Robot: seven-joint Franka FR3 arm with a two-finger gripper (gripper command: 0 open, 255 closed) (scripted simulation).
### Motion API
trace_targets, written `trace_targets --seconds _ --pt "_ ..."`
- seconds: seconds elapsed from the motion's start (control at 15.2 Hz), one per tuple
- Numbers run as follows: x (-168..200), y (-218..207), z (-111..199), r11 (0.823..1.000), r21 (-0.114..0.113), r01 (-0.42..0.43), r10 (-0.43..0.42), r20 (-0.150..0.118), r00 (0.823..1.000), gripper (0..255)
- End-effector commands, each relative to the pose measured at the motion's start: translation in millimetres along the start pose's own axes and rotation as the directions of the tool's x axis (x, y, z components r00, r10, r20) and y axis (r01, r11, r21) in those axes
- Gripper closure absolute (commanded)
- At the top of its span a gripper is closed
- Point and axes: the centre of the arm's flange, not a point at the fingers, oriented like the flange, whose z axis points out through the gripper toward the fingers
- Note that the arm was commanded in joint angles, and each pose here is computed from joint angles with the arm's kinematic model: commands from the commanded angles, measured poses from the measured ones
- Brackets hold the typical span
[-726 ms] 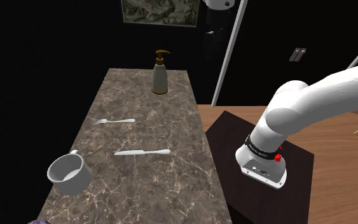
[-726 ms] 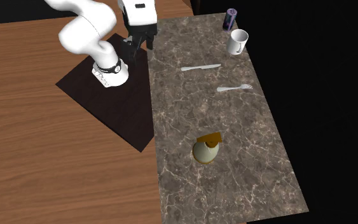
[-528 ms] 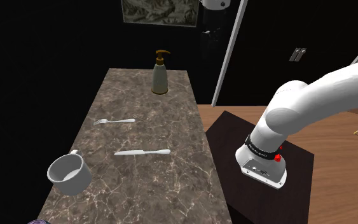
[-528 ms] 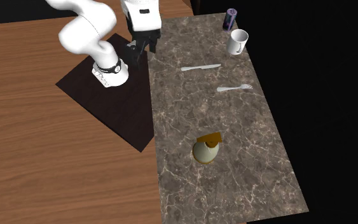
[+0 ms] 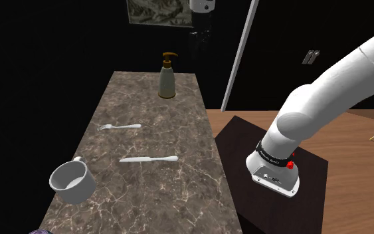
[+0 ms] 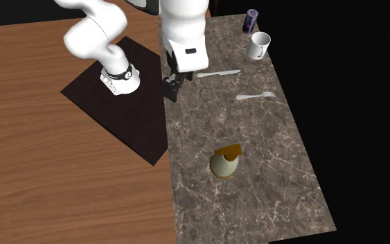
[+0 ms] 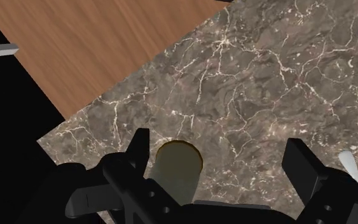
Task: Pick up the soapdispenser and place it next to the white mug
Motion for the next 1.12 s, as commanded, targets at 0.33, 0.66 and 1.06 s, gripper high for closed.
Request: trace_targets --seconds 0.33,0.66,1.06 --pt "88 25 24 0.999 0.029 -0.015 0.015 0.001 1.0 0" --pt "150 45 42 0.998 0.049 -0.025 0.025 0.002 1.0 0" --pt "224 68 63 0.997 0.073 -0.037 0.037 0.004 0.999 0"
